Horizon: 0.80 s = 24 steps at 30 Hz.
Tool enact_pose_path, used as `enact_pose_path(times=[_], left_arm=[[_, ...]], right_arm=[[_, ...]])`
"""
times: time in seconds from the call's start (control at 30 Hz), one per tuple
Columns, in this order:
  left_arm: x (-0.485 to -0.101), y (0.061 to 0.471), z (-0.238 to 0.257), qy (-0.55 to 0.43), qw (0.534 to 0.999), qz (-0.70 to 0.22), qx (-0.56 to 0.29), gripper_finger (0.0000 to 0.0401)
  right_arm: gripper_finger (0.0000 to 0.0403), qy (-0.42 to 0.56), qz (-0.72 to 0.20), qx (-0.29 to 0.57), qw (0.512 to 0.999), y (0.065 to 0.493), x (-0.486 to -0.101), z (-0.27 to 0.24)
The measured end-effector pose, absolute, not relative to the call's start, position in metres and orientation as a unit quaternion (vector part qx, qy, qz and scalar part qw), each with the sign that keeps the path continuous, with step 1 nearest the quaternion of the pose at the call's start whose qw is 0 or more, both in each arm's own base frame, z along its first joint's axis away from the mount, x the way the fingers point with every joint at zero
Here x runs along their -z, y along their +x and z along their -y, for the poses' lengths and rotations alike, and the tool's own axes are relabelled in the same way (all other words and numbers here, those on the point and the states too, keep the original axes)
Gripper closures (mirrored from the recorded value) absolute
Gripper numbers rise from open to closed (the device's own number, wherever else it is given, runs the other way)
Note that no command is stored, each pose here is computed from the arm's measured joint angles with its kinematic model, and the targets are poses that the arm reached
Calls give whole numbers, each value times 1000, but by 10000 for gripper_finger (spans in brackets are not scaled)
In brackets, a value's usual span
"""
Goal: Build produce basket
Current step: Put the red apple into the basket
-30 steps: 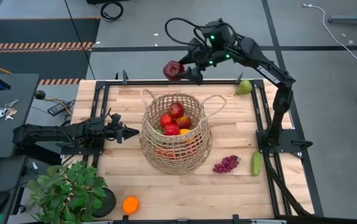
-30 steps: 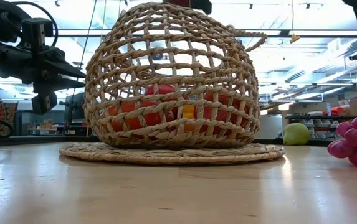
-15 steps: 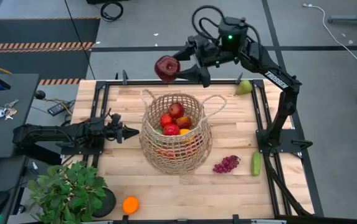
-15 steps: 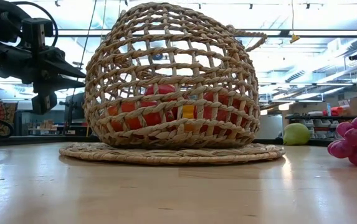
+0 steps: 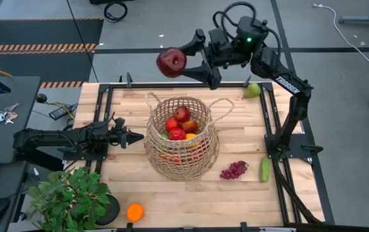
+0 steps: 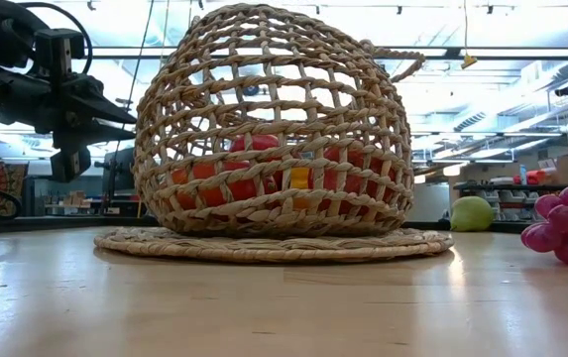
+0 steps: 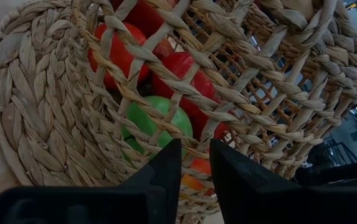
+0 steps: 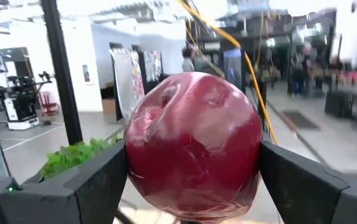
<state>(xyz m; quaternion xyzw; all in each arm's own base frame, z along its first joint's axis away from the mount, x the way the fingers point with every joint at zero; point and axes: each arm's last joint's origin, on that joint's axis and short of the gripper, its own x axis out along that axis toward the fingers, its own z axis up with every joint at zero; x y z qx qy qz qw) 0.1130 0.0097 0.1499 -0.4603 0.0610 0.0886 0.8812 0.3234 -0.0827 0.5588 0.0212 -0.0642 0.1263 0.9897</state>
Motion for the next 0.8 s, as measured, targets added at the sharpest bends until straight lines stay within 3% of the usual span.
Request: enact_pose_path(times=[0.2, 0.57, 0.67, 0.8], left_arm=[[-150, 113, -10, -460, 881, -61, -89, 310], [-150, 113, -10, -460, 881, -61, -89, 311], [-150, 113, -10, -460, 881, -61, -89, 312], [-150, 113, -10, -460, 881, -61, -89, 310]], right_arm=[[56, -11, 134, -143, 981, 322, -573, 73], [56, -12, 176, -121, 977, 319, -581, 74], [56, 14, 203, -100, 974, 317, -586, 75], [56, 117, 245, -39, 962, 314, -593, 82]])
